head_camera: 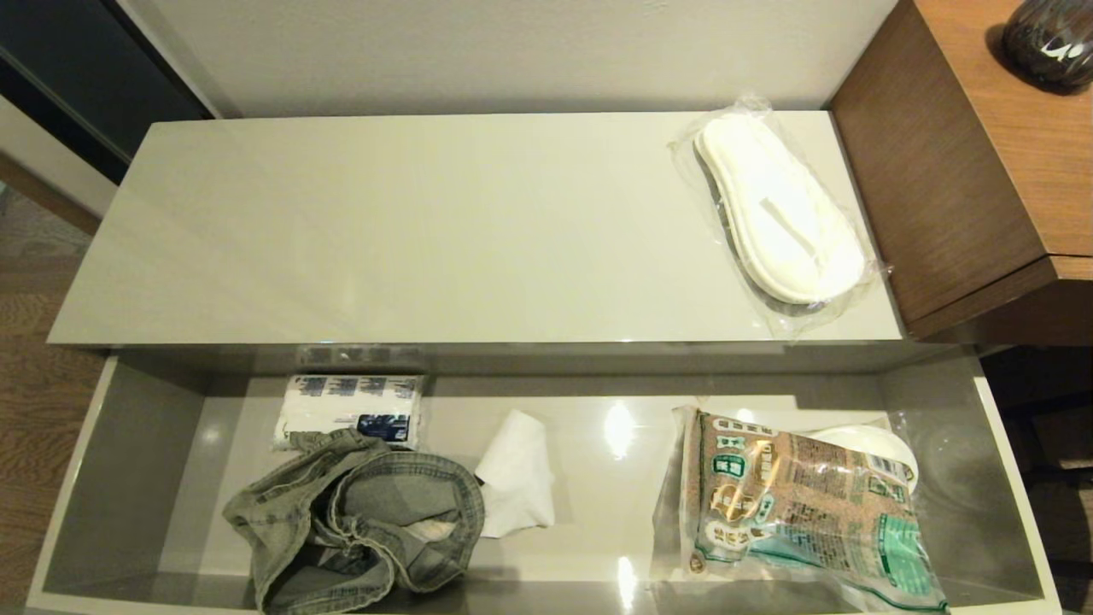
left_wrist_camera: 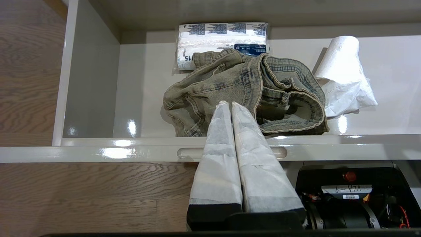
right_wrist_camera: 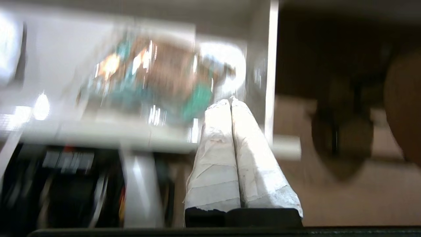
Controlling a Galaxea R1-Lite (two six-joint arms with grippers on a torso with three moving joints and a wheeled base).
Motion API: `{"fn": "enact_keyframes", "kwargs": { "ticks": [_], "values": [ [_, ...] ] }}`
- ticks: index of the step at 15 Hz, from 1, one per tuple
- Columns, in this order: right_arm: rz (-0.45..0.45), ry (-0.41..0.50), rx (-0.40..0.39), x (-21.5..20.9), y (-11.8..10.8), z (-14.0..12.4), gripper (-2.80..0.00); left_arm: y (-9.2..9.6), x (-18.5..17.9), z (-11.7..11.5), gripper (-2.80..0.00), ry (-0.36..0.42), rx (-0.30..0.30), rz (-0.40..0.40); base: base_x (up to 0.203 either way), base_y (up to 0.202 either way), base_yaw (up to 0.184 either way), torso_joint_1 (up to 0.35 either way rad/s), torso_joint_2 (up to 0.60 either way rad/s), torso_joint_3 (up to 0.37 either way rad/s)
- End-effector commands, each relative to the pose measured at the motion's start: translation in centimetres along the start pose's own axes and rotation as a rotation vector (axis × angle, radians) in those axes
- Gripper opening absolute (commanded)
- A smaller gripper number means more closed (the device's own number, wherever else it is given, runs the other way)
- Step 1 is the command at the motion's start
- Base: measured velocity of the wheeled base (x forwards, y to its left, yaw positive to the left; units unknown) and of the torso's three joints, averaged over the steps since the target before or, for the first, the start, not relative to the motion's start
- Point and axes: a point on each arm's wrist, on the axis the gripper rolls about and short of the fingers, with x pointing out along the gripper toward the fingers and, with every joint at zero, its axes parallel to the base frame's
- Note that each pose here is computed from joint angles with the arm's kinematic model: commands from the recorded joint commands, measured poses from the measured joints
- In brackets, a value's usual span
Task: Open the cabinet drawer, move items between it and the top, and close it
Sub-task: Take out the shorts from the drawer
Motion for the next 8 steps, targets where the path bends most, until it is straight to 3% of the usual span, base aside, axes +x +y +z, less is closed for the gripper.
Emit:
{"fn": "enact_keyframes", "kwargs": {
  "ticks": [1,5,6,8],
  "values": [
    [-0.031,-0.286,-0.001,2.2,0.3,-0.8,-2.8,0.0,0.0,0.0,-2.8,0.001,0.0,-0.001,0.0,0.0,0.0,0.0,0.0,0.0],
    [0.035,-0.271,-0.015,3.2,0.7,-2.5,-2.8,0.0,0.0,0.0,-2.8,0.002,0.0,0.001,0.0,0.0,0.0,0.0,0.0,0.0],
    [0.034,-0.191,-0.01,3.3,0.8,-3.3,-2.8,0.0,0.0,0.0,-2.8,0.002,0.0,0.001,0.0,0.0,0.0,0.0,0.0,0.0],
    [0.027,-0.158,-0.017,3.4,0.9,-3.6,-2.8,0.0,0.0,0.0,-2.8,0.002,0.0,0.0,0.0,0.0,0.0,0.0,0.0,0.0]
  ]
}}
